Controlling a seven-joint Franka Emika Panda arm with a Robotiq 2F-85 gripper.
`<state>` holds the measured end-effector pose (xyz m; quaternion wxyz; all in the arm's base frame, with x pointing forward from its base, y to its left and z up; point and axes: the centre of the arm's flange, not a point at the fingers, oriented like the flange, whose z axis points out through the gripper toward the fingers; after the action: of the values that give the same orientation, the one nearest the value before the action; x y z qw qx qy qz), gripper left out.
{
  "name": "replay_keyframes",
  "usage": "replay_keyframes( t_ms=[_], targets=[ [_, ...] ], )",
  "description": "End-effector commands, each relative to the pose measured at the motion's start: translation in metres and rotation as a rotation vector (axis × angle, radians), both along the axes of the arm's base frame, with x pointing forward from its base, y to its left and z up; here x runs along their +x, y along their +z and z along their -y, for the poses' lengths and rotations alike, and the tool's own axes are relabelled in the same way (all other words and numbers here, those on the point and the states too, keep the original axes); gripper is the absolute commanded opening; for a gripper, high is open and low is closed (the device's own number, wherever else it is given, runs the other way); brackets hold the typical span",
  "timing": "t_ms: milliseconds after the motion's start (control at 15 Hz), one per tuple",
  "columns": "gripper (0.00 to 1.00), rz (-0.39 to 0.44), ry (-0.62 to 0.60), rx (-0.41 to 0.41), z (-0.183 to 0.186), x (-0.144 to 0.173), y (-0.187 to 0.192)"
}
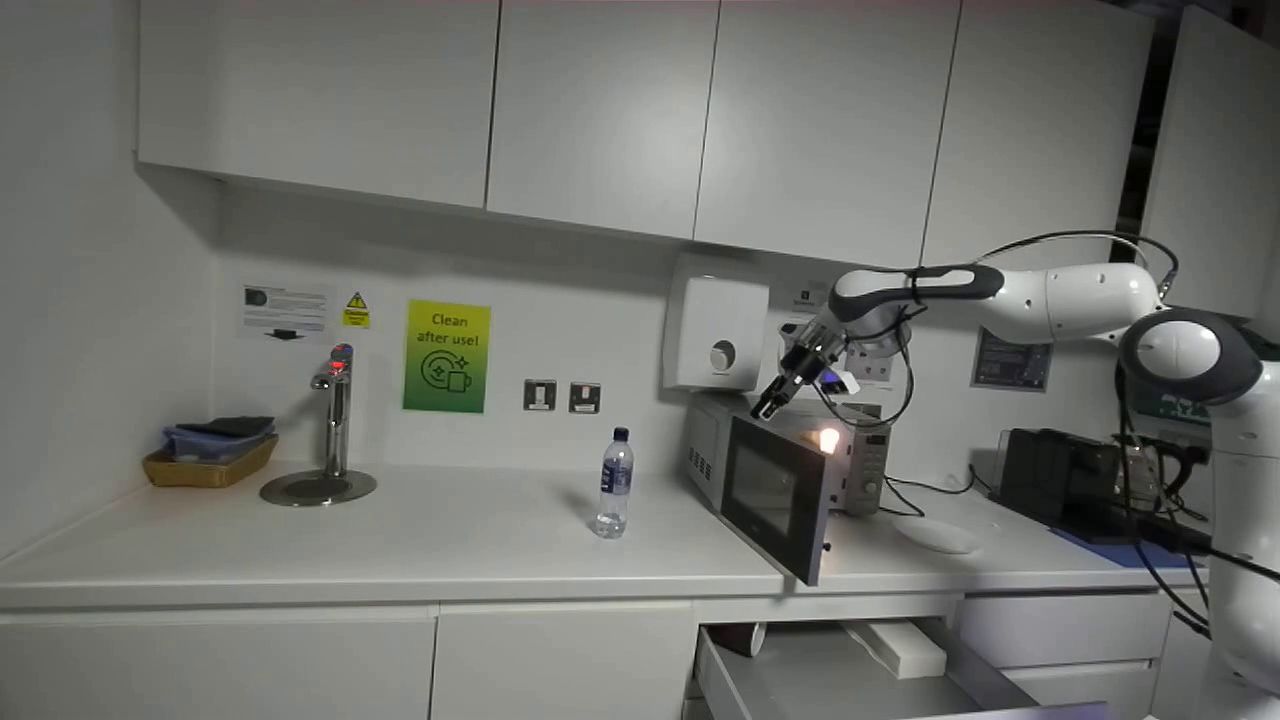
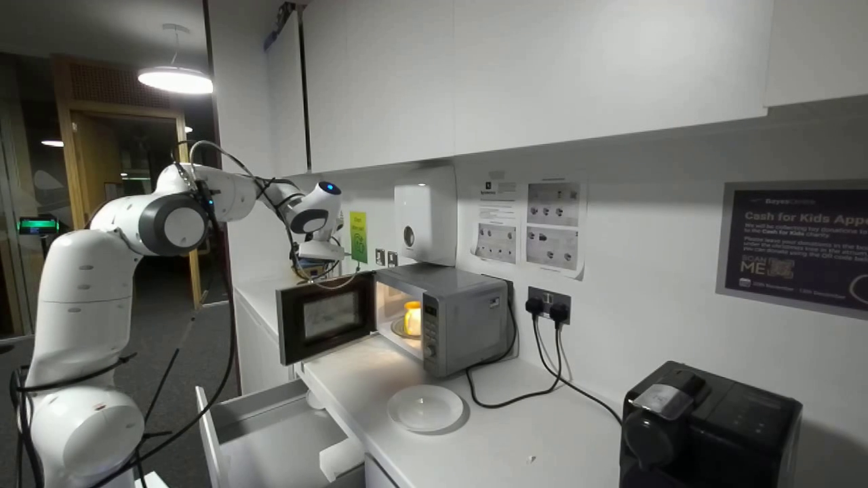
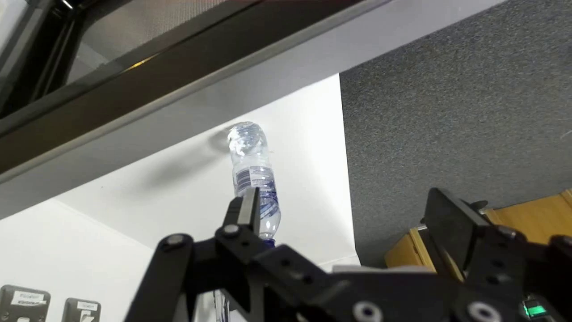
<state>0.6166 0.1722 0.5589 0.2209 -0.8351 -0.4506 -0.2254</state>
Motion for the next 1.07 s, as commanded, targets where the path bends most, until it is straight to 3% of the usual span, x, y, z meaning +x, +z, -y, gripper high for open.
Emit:
replay_keyframes(
  t_ms=[0, 333, 1000],
  targets=[
    [1.00, -0.054, 0.056, 0.019, -0.006, 0.019, -0.011],
    [1.00, -0.126, 0.061, -0.006, -0.006, 0.029, -0.032],
    [1.00, -0.114, -0.102, -0.360, 0.018, 0.012, -0.042]
  ],
)
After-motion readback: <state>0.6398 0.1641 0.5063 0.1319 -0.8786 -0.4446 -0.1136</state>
